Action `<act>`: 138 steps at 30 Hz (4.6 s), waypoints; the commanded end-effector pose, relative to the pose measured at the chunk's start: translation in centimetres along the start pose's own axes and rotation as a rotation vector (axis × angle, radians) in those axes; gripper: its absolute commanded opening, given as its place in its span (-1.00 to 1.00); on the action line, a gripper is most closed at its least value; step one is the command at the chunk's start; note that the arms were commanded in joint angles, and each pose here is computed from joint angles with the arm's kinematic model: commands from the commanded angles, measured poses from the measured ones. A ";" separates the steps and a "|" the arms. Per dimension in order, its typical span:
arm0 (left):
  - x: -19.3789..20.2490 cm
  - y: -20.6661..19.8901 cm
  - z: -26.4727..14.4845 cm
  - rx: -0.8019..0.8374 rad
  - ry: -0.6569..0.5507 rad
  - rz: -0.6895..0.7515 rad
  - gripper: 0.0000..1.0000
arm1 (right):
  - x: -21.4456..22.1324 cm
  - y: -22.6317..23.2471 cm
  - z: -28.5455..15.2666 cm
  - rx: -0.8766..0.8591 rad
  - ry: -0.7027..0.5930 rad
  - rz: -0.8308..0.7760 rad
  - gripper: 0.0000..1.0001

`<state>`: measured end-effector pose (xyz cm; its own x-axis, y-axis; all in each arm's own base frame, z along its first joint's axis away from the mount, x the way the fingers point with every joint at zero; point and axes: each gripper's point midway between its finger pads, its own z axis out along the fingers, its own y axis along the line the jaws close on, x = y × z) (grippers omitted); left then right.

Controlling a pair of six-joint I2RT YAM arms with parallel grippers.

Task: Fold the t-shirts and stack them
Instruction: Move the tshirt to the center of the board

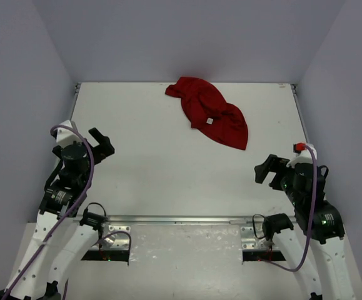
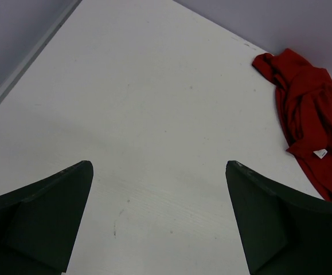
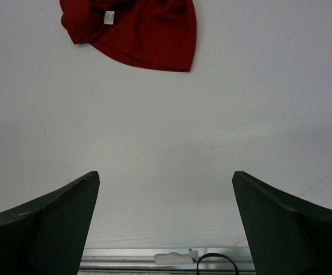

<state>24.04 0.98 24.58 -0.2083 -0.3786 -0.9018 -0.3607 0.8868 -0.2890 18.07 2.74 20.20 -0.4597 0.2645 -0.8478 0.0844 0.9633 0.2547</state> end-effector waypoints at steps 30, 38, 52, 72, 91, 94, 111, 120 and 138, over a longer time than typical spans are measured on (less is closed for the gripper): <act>20.2 -36.3 24.6 0.339 0.417 0.266 0.14 | 4.4 5.4 -0.5 -0.340 0.141 0.069 0.98; 22.0 -35.3 25.3 0.327 0.458 0.276 0.37 | 4.5 5.4 -0.4 -0.343 0.137 0.057 0.98; 11.3 -27.1 19.2 0.258 0.293 0.076 -0.99 | 4.8 5.4 0.2 -0.342 0.143 0.066 0.98; 11.7 -33.1 17.2 0.283 0.299 0.472 0.63 | 5.2 5.8 1.1 -0.367 0.162 0.047 0.98; 21.5 -35.2 22.6 0.254 0.374 0.657 0.15 | 6.1 5.8 1.6 -0.374 0.177 0.057 0.98; 21.5 -35.5 22.4 0.267 0.379 0.635 0.24 | 6.2 5.8 1.7 -0.375 0.181 0.058 0.98; 22.2 -34.9 24.4 0.264 0.386 0.588 -0.54 | 6.1 5.9 1.7 -0.382 0.180 0.052 0.98; 14.5 -36.2 21.3 0.297 0.275 0.484 -0.72 | 6.5 6.1 2.1 -0.386 0.202 0.060 0.98; 5.5 -26.6 15.4 0.196 0.207 0.169 -0.99 | 8.8 12.5 9.0 -0.557 0.380 0.166 0.98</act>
<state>47.22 -24.06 19.29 -0.5171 -0.0736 -0.8528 -0.0245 0.9972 -0.0712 20.24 15.56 10.03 -0.8140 0.2758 -0.5112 -0.1751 0.7225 0.6688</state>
